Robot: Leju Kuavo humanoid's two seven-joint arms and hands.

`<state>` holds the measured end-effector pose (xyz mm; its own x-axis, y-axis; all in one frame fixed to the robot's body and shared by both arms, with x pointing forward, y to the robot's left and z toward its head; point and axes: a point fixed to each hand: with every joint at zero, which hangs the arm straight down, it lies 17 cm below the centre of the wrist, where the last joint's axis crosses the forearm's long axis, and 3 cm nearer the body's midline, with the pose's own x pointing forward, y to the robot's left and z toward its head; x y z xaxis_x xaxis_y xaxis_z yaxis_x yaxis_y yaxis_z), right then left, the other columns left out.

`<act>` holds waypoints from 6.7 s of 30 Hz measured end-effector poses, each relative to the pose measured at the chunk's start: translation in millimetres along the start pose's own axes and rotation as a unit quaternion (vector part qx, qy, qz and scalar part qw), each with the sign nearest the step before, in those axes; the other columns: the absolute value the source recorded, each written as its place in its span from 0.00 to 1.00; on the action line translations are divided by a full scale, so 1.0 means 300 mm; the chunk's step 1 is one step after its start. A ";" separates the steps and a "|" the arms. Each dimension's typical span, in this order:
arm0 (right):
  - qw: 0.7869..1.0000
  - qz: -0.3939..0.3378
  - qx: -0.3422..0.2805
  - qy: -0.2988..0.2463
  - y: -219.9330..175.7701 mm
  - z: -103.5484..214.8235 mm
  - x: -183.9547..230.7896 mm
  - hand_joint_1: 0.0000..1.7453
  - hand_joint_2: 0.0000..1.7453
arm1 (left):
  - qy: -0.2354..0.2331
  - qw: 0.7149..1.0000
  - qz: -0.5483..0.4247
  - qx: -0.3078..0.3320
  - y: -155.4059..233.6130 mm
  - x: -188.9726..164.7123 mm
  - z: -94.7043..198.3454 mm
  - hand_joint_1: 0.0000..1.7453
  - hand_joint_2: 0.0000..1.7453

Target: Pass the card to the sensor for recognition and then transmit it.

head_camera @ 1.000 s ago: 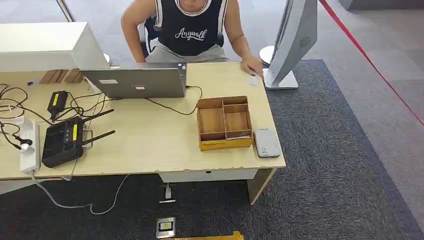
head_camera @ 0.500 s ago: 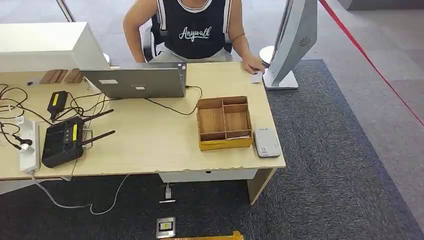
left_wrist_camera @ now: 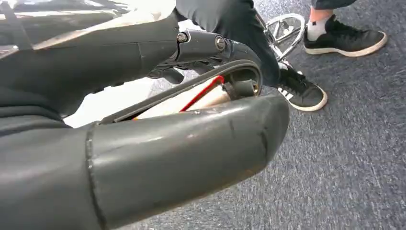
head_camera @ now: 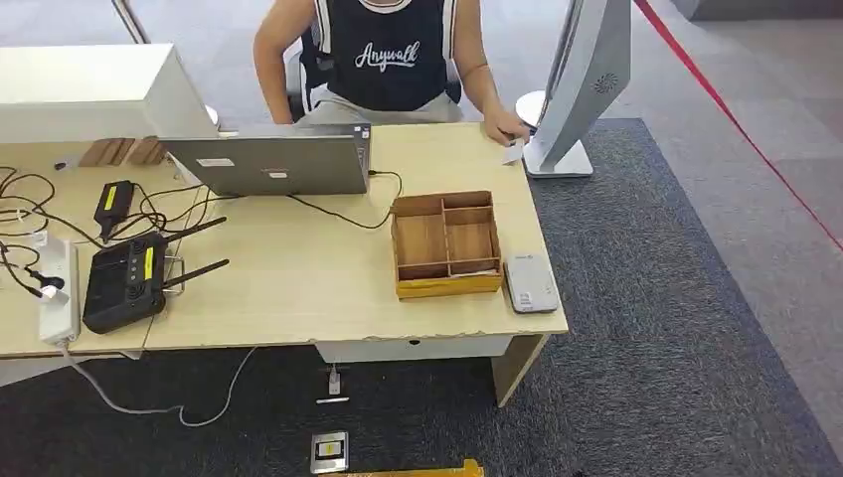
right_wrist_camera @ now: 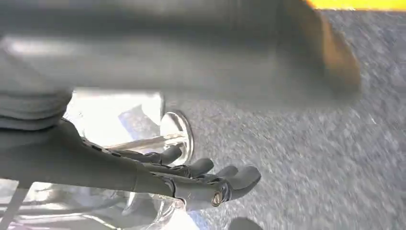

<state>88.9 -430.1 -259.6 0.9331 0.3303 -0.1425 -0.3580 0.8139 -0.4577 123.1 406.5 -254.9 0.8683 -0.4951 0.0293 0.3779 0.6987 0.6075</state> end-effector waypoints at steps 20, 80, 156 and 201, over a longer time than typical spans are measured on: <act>0.952 -0.026 -0.277 -0.130 -1.159 0.262 0.590 0.00 1.00 | -0.030 1.000 -0.005 0.009 0.036 0.025 -0.015 0.00 0.00; 0.576 0.151 -0.549 -0.586 -1.086 1.945 1.635 0.00 1.00 | -0.080 0.994 -0.070 0.002 0.069 0.198 -0.016 0.00 0.00; 0.659 0.141 -0.482 -0.559 -1.076 1.660 1.628 1.00 1.00 | -0.047 0.998 -0.043 0.003 0.018 0.053 -0.006 0.00 0.00; 0.757 0.153 -0.388 -0.504 -0.925 1.083 1.346 1.00 1.00 | -0.013 1.000 -0.018 0.007 0.029 -0.008 -0.014 0.00 0.00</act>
<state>553.5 -367.1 94.9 0.1705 0.9612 0.2168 -0.0586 0.2296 -0.9715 125.6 415.7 -253.0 0.8456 -0.5331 0.0277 0.4037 0.6725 0.6203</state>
